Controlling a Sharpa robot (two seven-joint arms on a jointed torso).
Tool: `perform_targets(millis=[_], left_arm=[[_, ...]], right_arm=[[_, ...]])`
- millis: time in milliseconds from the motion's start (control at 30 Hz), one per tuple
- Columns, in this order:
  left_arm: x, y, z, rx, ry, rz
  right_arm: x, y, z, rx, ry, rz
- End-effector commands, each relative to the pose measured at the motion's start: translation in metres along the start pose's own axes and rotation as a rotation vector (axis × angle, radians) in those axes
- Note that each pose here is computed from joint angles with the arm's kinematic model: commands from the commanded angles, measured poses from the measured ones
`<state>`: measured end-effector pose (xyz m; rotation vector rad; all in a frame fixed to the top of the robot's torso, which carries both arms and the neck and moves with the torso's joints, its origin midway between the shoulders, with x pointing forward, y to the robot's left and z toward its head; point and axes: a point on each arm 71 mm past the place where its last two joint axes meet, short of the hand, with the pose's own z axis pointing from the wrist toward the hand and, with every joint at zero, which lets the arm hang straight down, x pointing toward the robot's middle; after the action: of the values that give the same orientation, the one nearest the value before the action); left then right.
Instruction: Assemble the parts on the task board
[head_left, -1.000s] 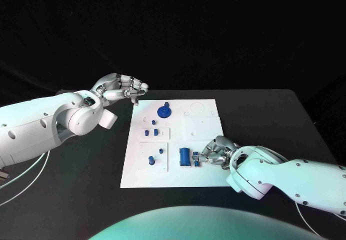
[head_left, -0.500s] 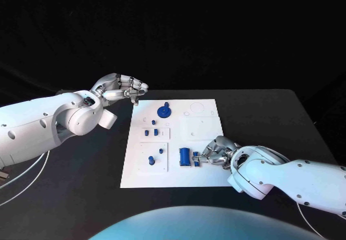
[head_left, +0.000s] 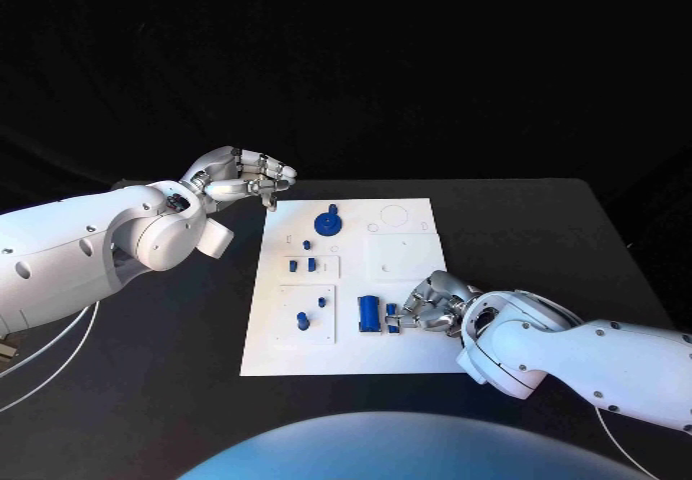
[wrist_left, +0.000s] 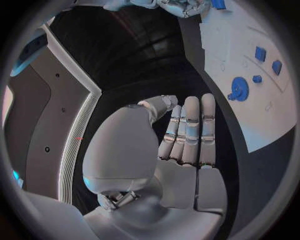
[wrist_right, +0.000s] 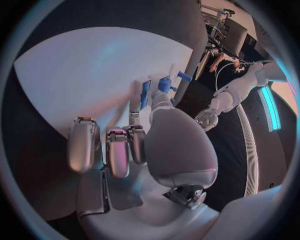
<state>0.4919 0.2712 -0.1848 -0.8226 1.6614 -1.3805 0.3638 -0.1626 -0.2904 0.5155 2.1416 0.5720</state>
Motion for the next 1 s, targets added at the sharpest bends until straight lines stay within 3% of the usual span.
perform_targets(millis=[33,667,1000], left_arm=[[0.0023,-0.0014,0.0007,0.008,0.017,-0.004],[0.0017,-0.0013,0.0005,0.009,0.015,-0.003],[0.0019,-0.0013,0.0009,0.011,0.016,0.003]], right_arm=[[0.0019,0.0023,0.0017,-0.032,0.001,-0.057],[-0.0038,-0.0015,0.0026,-0.049,-0.07,-0.129],[-0.006,-0.0004,-0.0001,-0.08,-0.098,-0.099]])
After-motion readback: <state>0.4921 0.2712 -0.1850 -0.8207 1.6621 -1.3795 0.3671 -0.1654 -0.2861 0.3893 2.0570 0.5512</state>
